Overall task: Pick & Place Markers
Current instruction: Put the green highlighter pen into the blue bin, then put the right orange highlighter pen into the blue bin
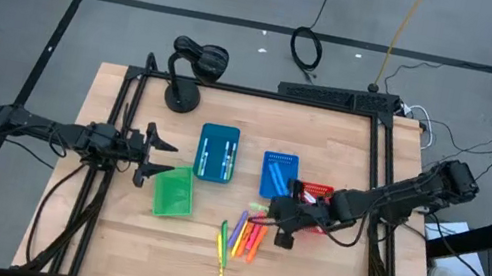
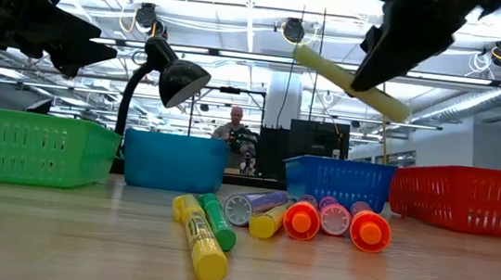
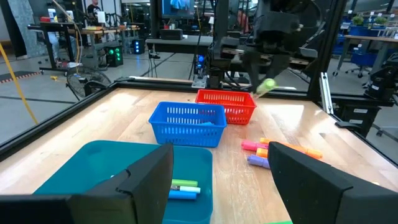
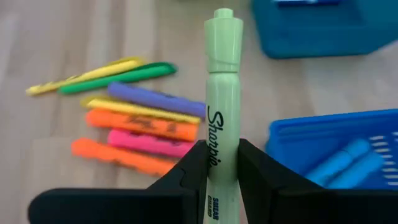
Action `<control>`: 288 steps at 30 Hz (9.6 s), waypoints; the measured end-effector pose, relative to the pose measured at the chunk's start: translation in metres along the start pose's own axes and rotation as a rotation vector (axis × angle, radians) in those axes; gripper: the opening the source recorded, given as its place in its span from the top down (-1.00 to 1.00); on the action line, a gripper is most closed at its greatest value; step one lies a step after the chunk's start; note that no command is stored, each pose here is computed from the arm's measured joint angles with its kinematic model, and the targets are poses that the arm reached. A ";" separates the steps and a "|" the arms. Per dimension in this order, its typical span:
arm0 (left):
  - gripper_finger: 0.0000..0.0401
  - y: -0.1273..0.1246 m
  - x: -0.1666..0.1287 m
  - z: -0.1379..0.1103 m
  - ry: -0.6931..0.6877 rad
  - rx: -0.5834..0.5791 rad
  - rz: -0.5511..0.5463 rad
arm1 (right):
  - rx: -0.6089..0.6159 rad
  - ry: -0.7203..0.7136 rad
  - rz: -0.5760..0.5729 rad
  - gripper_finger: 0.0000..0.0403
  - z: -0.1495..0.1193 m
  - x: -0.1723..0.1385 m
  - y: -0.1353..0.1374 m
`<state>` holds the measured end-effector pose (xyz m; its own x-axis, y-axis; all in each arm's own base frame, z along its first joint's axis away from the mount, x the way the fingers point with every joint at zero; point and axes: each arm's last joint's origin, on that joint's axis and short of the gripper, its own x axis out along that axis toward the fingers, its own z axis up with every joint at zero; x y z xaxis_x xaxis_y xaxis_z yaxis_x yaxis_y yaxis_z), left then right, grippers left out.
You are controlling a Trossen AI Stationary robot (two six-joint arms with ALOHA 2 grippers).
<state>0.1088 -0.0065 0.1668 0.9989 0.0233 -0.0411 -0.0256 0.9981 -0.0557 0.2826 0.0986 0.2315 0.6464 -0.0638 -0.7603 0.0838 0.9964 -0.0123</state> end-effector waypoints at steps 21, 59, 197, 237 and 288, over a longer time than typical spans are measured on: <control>-0.33 0.000 0.000 0.000 0.000 0.000 0.000 | 0.314 -0.023 -0.448 0.71 -0.013 0.028 -0.088; -0.33 0.000 0.000 0.000 0.000 0.000 0.000 | 0.367 -0.075 -0.362 0.65 -0.031 0.039 -0.072; -0.33 0.000 0.000 0.000 0.000 0.000 0.000 | -0.882 0.172 0.250 0.16 -0.021 0.078 0.057; -0.33 0.000 0.000 0.000 0.000 0.000 0.000 | -0.641 0.161 0.371 0.16 -0.047 0.097 0.043; -0.33 0.000 0.000 0.000 0.000 0.000 0.000 | -0.600 0.158 0.417 0.64 -0.050 0.100 0.040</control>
<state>0.1088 -0.0065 0.1668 0.9989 0.0233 -0.0408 -0.0256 0.9981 -0.0557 0.3125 0.1348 0.1224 0.4140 0.2895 -0.8630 -0.6019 0.7983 -0.0209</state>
